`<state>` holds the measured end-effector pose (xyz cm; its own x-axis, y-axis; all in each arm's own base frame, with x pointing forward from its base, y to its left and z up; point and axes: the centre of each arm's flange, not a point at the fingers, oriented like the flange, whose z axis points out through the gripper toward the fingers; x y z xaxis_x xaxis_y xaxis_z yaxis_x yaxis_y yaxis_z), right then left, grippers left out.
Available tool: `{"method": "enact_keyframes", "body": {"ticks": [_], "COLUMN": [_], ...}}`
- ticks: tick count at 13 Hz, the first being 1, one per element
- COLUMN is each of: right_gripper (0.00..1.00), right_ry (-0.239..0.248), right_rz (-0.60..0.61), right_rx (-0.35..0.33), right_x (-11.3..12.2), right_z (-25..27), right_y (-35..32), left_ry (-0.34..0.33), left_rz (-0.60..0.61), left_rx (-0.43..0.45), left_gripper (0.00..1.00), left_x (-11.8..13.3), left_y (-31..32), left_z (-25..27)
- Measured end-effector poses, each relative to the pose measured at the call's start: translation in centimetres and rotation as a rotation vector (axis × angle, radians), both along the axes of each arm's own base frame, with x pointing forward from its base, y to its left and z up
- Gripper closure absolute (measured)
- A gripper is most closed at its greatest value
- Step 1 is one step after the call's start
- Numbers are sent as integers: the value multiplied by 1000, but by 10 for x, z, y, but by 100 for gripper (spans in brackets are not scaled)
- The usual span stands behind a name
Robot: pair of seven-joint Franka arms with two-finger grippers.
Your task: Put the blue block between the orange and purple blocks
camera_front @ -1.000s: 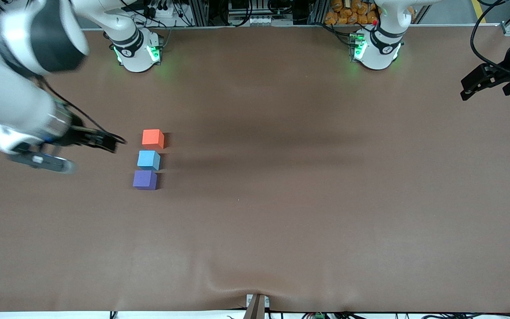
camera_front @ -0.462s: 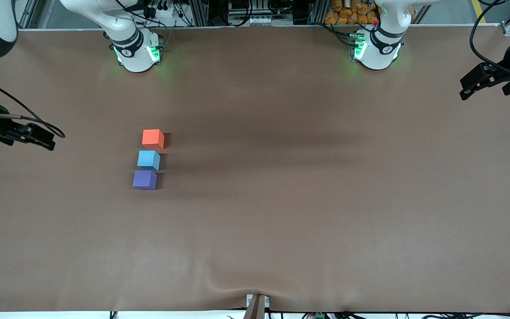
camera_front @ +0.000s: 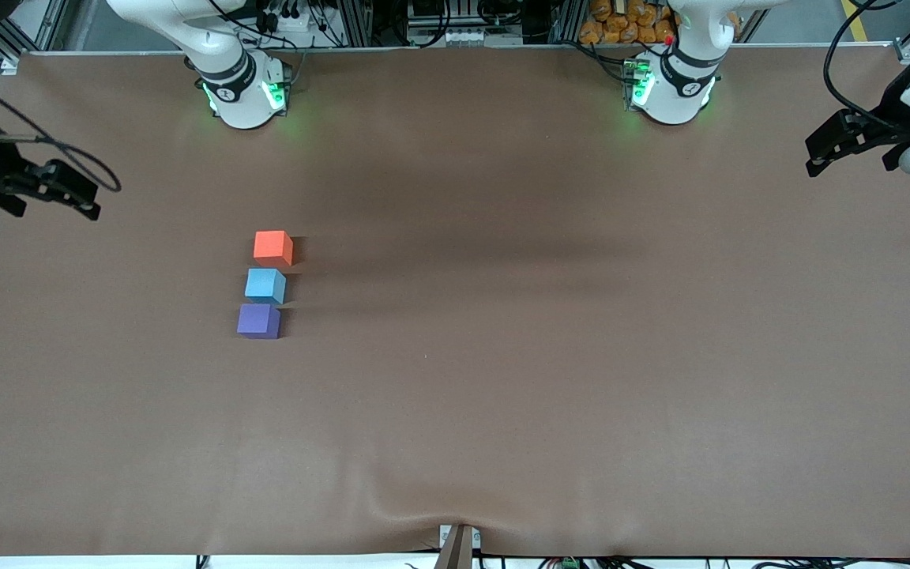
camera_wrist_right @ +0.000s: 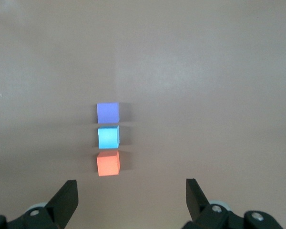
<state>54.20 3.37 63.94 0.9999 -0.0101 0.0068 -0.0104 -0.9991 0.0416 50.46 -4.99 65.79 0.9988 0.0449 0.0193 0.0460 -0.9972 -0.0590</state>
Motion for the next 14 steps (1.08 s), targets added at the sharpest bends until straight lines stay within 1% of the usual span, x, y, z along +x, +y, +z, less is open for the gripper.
{"method": "enact_keyframes", "body": {"ticks": [2,4,7,11,12,14], "right_gripper": [0,0,0,0,0,0], "right_ry": [-5,-3,-24,-31,-31,-29], "right_rz": [16,22,31,23,13,-16], "right_rx": [4,4,6,7,13,53], "right_x": [-9,-10,-13,-17,-17,-17], "right_z": [-2,-3,11,20,20,20], "right_y": [-5,-5,-3,-8,-13,-28], "left_ry": [-18,-31,-32,-25,-21,-13], "left_rz": [0,-1,-1,0,1,4], "left_rx": [-2,-3,-3,-2,-2,-2], "left_gripper": [0,0,0,0,0,0], "left_x": [0,0,0,-1,-1,-2], "left_y": [0,0,0,1,1,2], "left_z": [8,15,15,15,15,14]}}
